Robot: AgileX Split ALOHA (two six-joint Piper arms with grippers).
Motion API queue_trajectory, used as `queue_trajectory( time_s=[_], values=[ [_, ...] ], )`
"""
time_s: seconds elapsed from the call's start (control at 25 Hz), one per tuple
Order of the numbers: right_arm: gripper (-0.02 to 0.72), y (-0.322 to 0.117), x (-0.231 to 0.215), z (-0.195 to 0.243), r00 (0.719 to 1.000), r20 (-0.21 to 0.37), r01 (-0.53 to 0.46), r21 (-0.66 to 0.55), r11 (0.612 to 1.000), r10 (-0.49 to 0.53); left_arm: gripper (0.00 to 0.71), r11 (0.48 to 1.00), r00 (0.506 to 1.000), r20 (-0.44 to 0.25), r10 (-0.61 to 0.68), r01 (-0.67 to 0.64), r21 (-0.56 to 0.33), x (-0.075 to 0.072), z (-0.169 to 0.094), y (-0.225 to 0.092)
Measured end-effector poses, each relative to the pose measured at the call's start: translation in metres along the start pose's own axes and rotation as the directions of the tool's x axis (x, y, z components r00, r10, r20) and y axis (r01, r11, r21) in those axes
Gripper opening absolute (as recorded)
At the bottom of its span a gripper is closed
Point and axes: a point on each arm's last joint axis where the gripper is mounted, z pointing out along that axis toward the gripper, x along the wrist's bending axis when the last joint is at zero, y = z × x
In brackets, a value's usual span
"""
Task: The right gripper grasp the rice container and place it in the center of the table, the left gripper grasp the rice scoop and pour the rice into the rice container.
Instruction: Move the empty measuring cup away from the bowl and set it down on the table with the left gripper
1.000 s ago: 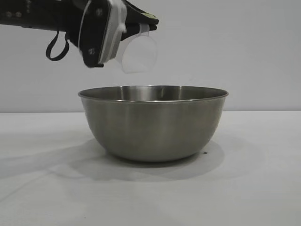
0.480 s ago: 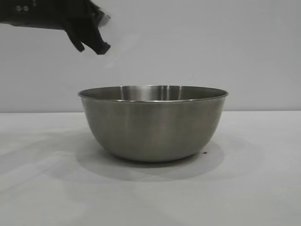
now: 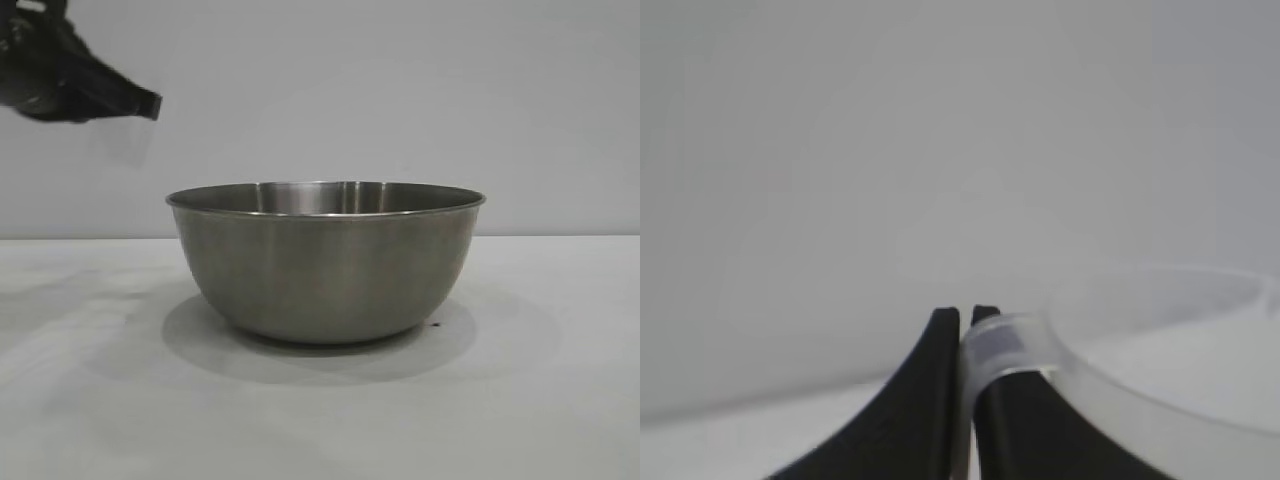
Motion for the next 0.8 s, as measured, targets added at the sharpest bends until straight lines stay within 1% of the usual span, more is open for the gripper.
queue_trajectory(
  time_s=[0.16, 0.32, 0.48, 0.68, 0.8],
  values=[
    [0.566, 0.0, 0.0, 0.0, 1.0, 0.0, 0.0, 0.0, 1.0, 0.0, 0.0, 0.994, 0.998, 0.001, -0.058, 0.057, 0.089, 0.005, -0.015, -0.024],
    [0.566, 0.0, 0.0, 0.0, 1.0, 0.0, 0.0, 0.0, 1.0, 0.0, 0.0, 0.987, 0.998, 0.0, -0.056, 0.055, 0.152, 0.005, -0.019, -0.044],
    [0.566, 0.0, 0.0, 0.0, 1.0, 0.0, 0.0, 0.0, 1.0, 0.0, 0.0, 0.98, 0.999, 0.012, -0.053, 0.05, 0.193, 0.006, -0.018, -0.059],
    [0.566, 0.0, 0.0, 0.0, 1.0, 0.0, 0.0, 0.0, 1.0, 0.0, 0.0, 0.97, 0.996, 0.001, -0.089, 0.086, 0.227, 0.017, -0.013, -0.073],
    [0.566, 0.0, 0.0, 0.0, 1.0, 0.0, 0.0, 0.0, 1.0, 0.0, 0.0, 0.968, 0.996, 0.021, -0.092, 0.084, 0.237, 0.019, -0.012, -0.078]
  ],
)
